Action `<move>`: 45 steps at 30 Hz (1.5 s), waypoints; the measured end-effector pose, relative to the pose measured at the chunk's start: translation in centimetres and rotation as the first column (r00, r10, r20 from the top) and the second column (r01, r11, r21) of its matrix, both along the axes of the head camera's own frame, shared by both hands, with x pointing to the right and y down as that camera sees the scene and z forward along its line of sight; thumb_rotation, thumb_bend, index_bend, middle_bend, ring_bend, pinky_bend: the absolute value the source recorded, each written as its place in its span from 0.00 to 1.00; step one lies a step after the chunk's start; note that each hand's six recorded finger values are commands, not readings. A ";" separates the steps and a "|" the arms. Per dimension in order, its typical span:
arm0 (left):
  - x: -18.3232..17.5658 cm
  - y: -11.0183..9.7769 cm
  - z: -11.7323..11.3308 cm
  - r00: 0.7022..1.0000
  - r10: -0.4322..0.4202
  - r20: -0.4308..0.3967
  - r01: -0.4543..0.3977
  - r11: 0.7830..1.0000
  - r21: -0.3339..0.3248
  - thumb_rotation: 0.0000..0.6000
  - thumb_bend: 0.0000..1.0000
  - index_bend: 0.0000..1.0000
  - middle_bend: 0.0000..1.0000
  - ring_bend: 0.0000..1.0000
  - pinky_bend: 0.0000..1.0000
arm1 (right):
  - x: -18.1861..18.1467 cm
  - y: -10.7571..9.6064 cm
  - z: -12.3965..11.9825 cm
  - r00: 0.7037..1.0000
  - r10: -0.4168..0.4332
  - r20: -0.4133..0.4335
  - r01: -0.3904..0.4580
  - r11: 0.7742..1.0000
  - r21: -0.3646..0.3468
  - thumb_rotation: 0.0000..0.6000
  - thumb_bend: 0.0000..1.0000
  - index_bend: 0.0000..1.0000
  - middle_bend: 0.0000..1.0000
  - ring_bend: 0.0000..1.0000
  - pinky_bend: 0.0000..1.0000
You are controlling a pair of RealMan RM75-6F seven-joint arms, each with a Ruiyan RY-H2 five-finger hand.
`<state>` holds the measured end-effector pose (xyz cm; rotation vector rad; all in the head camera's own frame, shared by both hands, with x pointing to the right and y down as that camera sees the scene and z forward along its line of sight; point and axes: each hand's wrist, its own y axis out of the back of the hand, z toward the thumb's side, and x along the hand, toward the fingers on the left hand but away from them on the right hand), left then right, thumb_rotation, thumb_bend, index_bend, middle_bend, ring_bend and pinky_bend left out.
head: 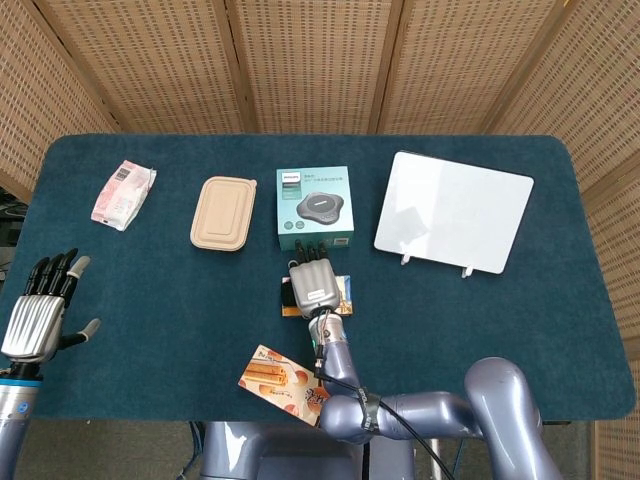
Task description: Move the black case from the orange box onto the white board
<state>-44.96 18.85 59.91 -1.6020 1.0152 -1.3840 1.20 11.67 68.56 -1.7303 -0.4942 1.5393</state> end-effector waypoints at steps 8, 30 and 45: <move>0.0 0.0 0.1 1.000 0.000 -0.001 0.000 1.000 -0.003 1.00 0.24 0.00 0.00 0.00 0.00 | 0.6 -0.1 0.8 1.000 0.005 -0.026 -0.005 1.000 -0.012 1.00 0.18 0.33 0.00 0.00 0.00; 0.1 0.1 0.0 1.000 0.004 -0.007 -0.004 1.000 -0.004 1.00 0.24 0.00 0.00 0.00 0.00 | 1.2 0.1 1.2 0.999 0.006 -0.032 -0.006 1.000 0.000 1.00 0.19 0.48 0.00 0.00 0.00; 0.3 0.1 0.0 1.000 0.007 -0.009 -0.007 1.000 -0.001 1.00 0.24 0.00 0.00 0.00 0.00 | 2.7 -1.8 -0.7 0.998 0.059 -0.013 -0.058 0.996 0.075 1.00 0.20 0.52 0.01 0.00 0.00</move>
